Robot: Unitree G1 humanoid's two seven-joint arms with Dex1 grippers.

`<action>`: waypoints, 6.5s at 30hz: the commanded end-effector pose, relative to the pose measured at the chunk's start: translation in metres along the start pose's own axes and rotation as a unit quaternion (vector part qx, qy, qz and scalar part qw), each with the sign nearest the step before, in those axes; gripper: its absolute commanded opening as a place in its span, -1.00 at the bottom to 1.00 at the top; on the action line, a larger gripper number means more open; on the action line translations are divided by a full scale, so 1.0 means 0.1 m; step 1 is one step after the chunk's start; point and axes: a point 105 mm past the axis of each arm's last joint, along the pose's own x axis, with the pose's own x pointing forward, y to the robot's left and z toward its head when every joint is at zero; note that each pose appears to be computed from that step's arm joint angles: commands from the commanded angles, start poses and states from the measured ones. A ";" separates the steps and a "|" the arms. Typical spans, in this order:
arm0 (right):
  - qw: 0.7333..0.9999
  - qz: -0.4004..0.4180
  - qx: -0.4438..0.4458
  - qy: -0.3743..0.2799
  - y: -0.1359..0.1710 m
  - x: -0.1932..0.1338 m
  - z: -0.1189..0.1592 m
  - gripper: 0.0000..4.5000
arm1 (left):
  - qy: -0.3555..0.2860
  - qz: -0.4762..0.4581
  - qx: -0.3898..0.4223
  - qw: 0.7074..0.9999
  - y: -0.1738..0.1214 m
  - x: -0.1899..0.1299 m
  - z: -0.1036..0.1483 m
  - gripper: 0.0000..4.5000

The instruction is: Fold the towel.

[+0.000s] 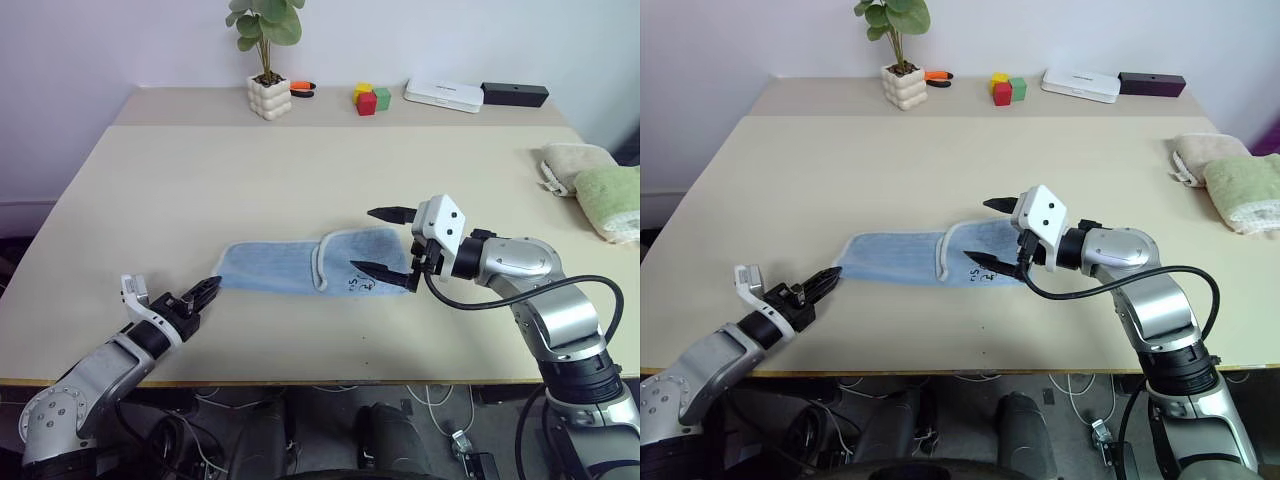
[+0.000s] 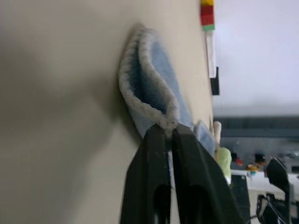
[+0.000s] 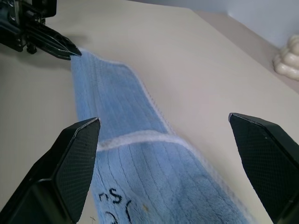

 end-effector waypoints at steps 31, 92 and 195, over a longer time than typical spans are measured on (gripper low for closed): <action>0.984 -0.169 0.001 0.060 -0.56 -1.08 -0.15 1.00 | 0.271 -0.379 0.428 0.775 -1.35 1.46 -1.58 -0.97; 0.919 -0.348 0.184 -0.015 -0.32 0.29 -0.40 -0.99 | 0.061 -0.252 0.442 0.859 -1.23 1.72 -1.18 -1.00; 0.523 -0.612 0.536 -0.254 -0.70 -1.67 -1.12 -0.98 | 0.066 -0.435 0.529 0.726 -1.37 1.02 0.03 1.00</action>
